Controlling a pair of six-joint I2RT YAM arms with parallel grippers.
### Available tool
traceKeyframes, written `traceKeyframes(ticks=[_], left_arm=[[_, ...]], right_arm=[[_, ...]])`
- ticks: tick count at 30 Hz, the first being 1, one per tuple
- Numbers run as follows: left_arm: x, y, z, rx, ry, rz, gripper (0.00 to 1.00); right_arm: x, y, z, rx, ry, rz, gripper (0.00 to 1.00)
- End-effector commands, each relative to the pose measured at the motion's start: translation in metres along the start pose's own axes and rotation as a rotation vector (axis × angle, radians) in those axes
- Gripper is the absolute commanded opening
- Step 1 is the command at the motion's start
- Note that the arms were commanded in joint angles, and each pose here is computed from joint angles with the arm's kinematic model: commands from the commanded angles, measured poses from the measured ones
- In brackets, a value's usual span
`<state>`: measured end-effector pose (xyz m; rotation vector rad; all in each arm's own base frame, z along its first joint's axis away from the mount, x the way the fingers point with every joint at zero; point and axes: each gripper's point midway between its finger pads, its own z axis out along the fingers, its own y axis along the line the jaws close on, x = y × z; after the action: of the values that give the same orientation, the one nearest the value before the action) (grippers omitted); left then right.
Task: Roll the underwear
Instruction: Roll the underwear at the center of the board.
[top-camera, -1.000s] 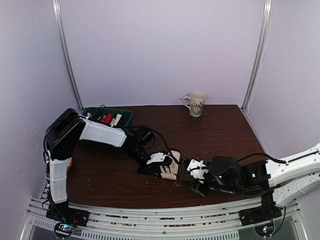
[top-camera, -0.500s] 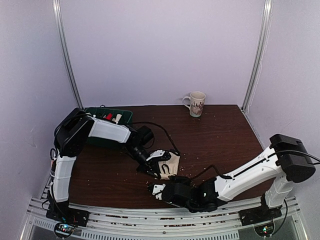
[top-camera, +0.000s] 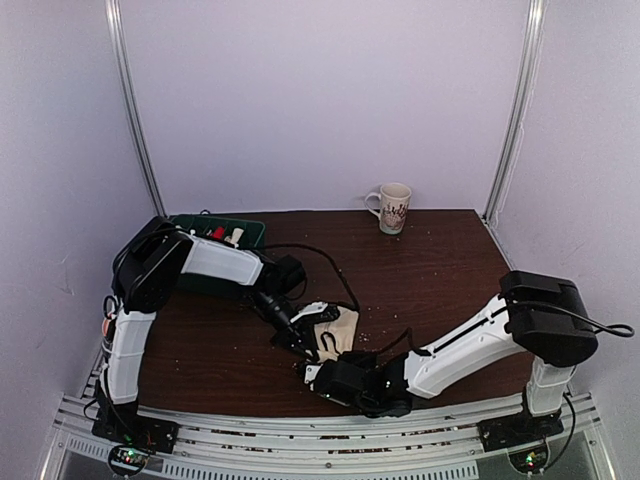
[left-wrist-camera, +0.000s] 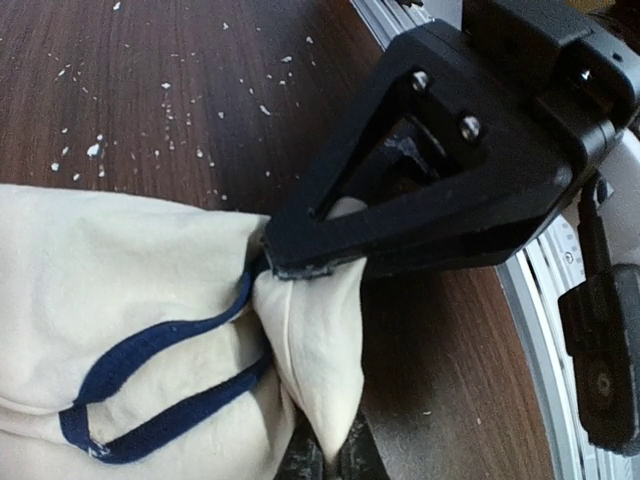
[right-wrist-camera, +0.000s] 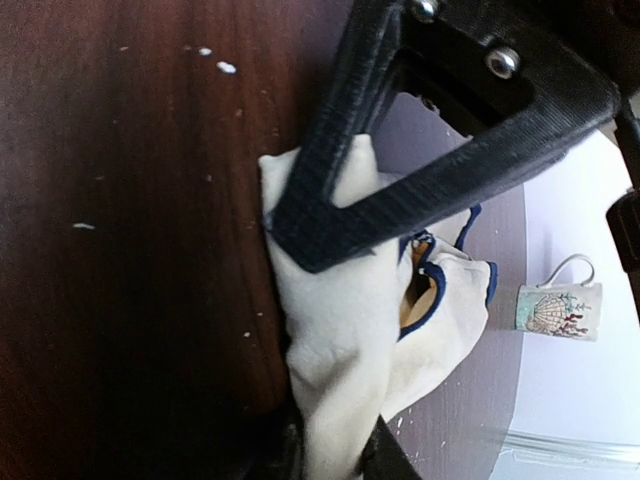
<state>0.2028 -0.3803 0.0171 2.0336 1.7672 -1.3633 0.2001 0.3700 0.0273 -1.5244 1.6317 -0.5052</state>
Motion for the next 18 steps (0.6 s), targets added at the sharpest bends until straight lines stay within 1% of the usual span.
traceKeyframes(ticks=[1, 4, 6, 8, 9, 11, 12, 14, 16, 18], left_arm=[[0.037, 0.002, 0.007, 0.012, 0.096, -0.081, 0.0], [0.035, 0.001, 0.004, 0.008, 0.089, -0.075, 0.03], [0.035, 0.003, 0.003, -0.001, 0.087, -0.074, 0.03], [0.034, 0.004, 0.001, -0.007, 0.086, -0.067, 0.07], [0.033, 0.004, -0.001, -0.012, 0.086, -0.059, 0.1], [0.03, 0.001, -0.005, -0.024, 0.083, -0.03, 0.23], [0.027, 0.0, -0.008, -0.043, 0.082, -0.01, 0.27], [0.022, 0.0, -0.016, -0.105, 0.081, 0.037, 0.34], [0.015, 0.001, -0.027, -0.186, 0.078, 0.087, 0.44], [0.007, -0.002, -0.037, -0.253, 0.064, 0.137, 0.51]], right_arm=[[0.0, 0.005, 0.004, -0.019, 0.007, 0.015, 0.15], [0.001, 0.003, 0.003, -0.035, 0.007, 0.037, 0.09], [0.0, 0.003, 0.002, -0.051, 0.003, 0.054, 0.08], [-0.001, 0.003, 0.001, -0.08, -0.001, 0.075, 0.07], [-0.001, 0.004, 0.002, -0.1, -0.003, 0.085, 0.07], [-0.001, 0.009, 0.002, -0.158, 0.001, 0.103, 0.06], [-0.002, 0.01, 0.003, -0.185, 0.003, 0.116, 0.06], [0.0, 0.015, 0.003, -0.243, 0.017, 0.131, 0.05], [0.0, 0.02, 0.002, -0.29, 0.023, 0.146, 0.05], [0.002, 0.023, 0.0, -0.327, 0.03, 0.158, 0.04]])
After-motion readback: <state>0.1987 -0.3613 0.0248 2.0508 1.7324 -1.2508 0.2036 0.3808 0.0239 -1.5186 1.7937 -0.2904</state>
